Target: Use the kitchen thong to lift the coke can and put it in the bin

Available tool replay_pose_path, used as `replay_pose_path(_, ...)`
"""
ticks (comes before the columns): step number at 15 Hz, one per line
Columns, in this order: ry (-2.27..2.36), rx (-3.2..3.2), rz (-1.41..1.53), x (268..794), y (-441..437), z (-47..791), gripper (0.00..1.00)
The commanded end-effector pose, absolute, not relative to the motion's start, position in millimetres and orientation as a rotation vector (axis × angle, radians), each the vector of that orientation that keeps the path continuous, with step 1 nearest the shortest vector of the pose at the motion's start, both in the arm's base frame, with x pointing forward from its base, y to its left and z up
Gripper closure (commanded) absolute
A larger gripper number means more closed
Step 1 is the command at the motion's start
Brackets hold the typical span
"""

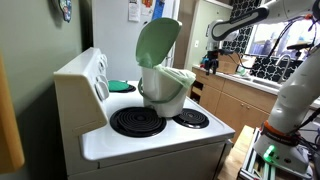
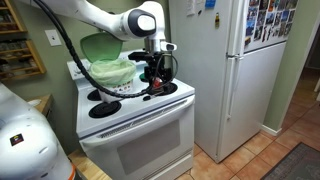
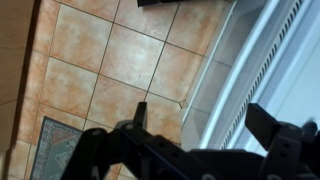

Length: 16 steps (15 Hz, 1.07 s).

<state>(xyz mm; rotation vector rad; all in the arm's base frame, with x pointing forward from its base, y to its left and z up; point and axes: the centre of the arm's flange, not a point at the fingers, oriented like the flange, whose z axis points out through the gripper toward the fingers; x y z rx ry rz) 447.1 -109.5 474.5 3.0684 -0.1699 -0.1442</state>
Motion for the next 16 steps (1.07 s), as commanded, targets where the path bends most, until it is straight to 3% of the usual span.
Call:
replay_pose_path(1,-0.377,3.078,0.005,504,-72,506,0.00)
replay_pose_path(4,-0.422,3.103,0.034,532,-22,517,0.00)
replay_pose_path(5,-0.375,3.097,0.043,507,-41,518,0.00)
replay_pose_path(13,-0.395,3.094,0.039,526,-22,514,0.00)
replay_pose_path(16,-0.474,3.089,0.142,558,8,524,0.00)
